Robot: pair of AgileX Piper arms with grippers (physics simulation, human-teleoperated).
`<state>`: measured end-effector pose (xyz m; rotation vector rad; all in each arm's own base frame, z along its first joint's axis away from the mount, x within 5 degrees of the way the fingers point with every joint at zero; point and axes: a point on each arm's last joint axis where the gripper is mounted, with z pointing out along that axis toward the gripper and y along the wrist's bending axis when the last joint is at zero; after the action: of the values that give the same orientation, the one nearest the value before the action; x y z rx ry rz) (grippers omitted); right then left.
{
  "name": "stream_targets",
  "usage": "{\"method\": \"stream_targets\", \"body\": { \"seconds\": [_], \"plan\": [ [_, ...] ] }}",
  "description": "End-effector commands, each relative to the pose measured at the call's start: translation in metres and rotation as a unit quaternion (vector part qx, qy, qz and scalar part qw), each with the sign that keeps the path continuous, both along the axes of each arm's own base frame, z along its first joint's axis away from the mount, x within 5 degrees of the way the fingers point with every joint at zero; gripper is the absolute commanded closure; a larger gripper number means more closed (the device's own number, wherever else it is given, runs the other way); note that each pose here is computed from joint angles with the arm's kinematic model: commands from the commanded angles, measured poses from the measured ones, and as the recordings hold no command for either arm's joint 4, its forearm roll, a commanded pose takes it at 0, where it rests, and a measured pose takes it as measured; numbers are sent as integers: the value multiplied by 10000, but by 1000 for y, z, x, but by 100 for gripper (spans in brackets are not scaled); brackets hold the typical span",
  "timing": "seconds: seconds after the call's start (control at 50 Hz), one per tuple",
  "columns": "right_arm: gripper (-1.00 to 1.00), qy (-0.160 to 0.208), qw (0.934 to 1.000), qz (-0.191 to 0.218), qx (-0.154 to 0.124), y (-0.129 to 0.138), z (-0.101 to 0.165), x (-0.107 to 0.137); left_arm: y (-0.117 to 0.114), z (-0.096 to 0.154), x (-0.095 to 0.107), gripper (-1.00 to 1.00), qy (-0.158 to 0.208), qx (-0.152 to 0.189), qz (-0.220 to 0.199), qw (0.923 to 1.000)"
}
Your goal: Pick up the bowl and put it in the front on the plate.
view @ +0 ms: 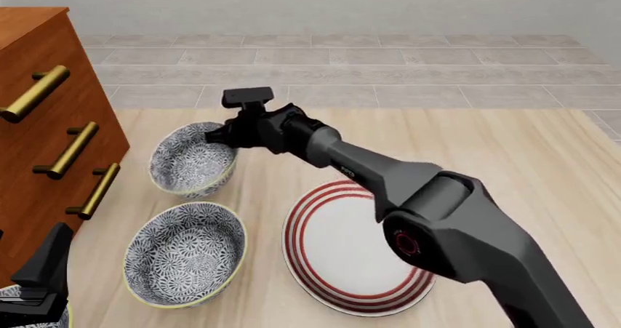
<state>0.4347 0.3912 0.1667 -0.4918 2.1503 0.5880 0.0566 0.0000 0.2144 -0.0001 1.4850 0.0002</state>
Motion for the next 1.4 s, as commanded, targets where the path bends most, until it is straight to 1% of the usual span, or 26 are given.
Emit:
{"method": "stream_targets", "body": {
  "seconds": [0.02,0.1,0.48,0.54,0.7,1.12,1.24,1.4],
  "plan": [
    [100,-218,9998,-19,-12,-16,26,-2,0,0,0,-100,0,0,-1,10000],
    [100,-256,9997,20,11,-17,32,-9,0,0,0,-100,0,0,-1,10000],
    [100,-442,9990,59,84,-30,63,-25,0,0,0,-100,-1,0,0,10000],
    [100,-469,9988,69,113,-33,69,-30,0,0,0,-100,0,0,-1,10000],
    [100,-483,9986,101,172,-37,77,-43,0,0,0,-100,0,1,0,10000],
    [100,-550,9980,-18,323,-64,94,-61,0,0,0,-100,-1,1,-1,10000],
    [100,-575,9980,0,255,-71,100,-66,0,0,0,-100,1,1,-2,10000],
    [100,-596,9978,-33,281,-82,105,-75,0,0,0,-100,-1,-1,-1,10000]
  ]
}}
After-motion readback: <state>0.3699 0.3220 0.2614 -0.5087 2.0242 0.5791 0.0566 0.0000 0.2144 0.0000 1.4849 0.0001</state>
